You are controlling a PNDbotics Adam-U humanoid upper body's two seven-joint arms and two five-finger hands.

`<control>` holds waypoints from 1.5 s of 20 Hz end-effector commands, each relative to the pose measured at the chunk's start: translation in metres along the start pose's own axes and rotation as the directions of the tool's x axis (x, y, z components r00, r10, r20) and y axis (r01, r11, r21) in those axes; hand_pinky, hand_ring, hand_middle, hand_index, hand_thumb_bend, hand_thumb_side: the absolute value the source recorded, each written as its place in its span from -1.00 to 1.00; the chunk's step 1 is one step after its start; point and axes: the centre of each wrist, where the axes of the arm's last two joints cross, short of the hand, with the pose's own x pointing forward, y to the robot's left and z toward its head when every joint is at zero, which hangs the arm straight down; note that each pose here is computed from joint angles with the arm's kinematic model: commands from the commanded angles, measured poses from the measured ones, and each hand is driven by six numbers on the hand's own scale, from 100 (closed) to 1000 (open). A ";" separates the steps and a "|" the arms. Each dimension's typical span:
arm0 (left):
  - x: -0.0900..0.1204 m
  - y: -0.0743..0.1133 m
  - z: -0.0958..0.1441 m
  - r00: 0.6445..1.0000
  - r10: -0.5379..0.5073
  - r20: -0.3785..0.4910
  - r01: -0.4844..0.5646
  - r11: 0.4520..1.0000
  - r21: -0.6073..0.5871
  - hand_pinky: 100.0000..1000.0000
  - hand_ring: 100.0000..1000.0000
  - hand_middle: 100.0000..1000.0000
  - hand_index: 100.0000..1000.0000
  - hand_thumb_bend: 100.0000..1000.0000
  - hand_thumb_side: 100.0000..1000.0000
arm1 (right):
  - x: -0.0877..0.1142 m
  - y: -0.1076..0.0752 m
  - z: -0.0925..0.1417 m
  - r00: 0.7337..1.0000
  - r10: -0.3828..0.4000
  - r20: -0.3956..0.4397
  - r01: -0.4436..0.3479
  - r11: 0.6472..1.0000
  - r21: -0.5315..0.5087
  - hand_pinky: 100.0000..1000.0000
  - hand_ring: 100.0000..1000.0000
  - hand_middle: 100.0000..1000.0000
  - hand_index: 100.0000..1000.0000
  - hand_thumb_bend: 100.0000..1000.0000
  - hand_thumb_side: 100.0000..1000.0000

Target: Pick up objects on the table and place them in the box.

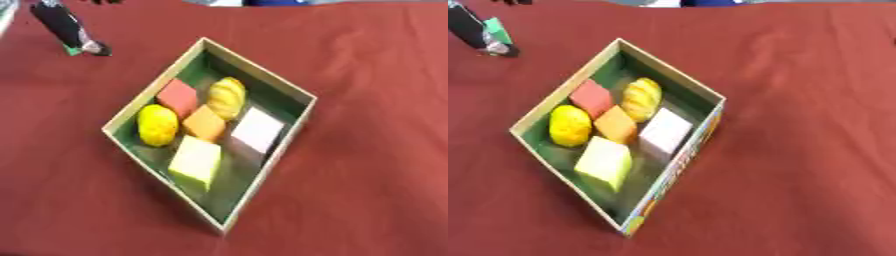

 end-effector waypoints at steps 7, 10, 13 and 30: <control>-0.050 0.014 0.014 0.978 0.105 -0.178 -0.088 0.991 0.104 0.64 0.59 0.52 0.73 0.01 -1.00 | 0.007 -0.006 -0.003 0.999 0.033 0.034 -0.033 0.999 -0.008 0.58 0.63 0.29 0.54 -1.00 0.23; -0.058 0.013 0.013 0.963 0.149 -0.223 -0.125 0.985 0.117 0.64 0.59 0.53 0.72 -0.02 -1.00 | 0.007 -0.005 -0.003 0.999 0.035 0.034 -0.035 0.999 -0.011 0.58 0.63 0.29 0.54 -1.00 0.24; -0.066 0.012 0.013 0.948 0.197 -0.251 -0.165 0.976 0.142 0.64 0.59 0.53 0.72 -0.07 -1.00 | 0.007 -0.005 -0.004 0.999 0.036 0.037 -0.035 0.999 -0.014 0.58 0.63 0.29 0.54 -1.00 0.24; -0.086 0.024 0.015 0.892 0.328 -0.312 -0.250 0.931 0.265 0.67 0.63 0.58 0.74 -0.23 -1.00 | 0.011 -0.002 -0.008 0.997 0.036 0.063 -0.036 0.999 -0.006 0.58 0.63 0.29 0.54 -1.00 0.27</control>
